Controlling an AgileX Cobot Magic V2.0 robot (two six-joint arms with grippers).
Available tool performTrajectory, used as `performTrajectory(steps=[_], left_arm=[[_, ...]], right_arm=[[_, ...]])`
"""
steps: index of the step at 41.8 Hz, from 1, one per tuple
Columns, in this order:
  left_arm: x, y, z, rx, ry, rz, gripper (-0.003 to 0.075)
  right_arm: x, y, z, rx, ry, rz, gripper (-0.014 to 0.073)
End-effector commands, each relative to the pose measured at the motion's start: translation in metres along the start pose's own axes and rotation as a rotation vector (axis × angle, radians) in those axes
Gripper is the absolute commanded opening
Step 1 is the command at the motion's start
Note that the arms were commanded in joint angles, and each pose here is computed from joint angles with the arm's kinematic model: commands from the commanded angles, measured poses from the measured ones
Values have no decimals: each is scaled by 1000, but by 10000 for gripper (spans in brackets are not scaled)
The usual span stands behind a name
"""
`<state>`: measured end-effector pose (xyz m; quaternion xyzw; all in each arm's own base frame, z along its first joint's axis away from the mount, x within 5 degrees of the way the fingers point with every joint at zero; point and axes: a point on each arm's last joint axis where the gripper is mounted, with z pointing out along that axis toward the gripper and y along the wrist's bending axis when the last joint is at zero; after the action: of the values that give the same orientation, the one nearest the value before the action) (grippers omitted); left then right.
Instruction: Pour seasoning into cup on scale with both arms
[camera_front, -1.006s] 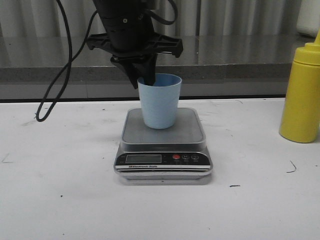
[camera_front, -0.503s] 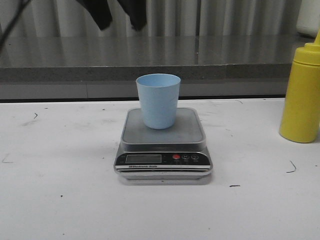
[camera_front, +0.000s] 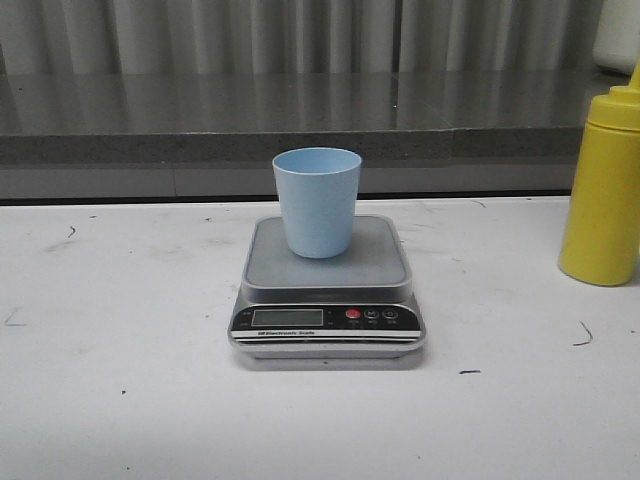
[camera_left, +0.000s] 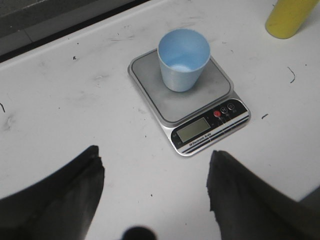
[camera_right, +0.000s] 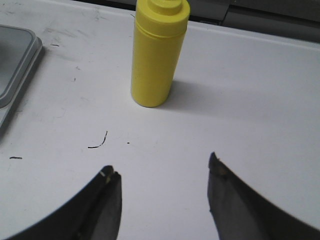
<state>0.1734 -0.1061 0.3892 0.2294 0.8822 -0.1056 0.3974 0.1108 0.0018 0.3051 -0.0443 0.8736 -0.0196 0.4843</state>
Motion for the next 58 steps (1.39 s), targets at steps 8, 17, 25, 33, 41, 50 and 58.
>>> performTrajectory(steps=[8, 17, 25, 33, 41, 50, 58], left_arm=[[46, 0, -43, 42, -177, -20, 437], [72, 2, -56, 46, -218, -22, 437], [73, 2, -59, 46, -226, -22, 437], [73, 2, -59, 46, -226, -22, 437], [73, 2, -59, 46, -226, -22, 437], [73, 2, -59, 46, -226, -22, 437], [73, 2, -59, 46, -226, -22, 437]], right_arm=[[-14, -2, -4, 19, -84, -17, 419], [-14, -2, -4, 19, -84, -17, 419], [-14, -2, -4, 19, -84, -17, 419], [-15, -2, -4, 18, -88, -14, 419], [-17, -2, -4, 16, -116, -9, 421], [-27, 0, 1, -18, -115, 40, 599], [-45, 0, 20, -34, -86, 65, 613]])
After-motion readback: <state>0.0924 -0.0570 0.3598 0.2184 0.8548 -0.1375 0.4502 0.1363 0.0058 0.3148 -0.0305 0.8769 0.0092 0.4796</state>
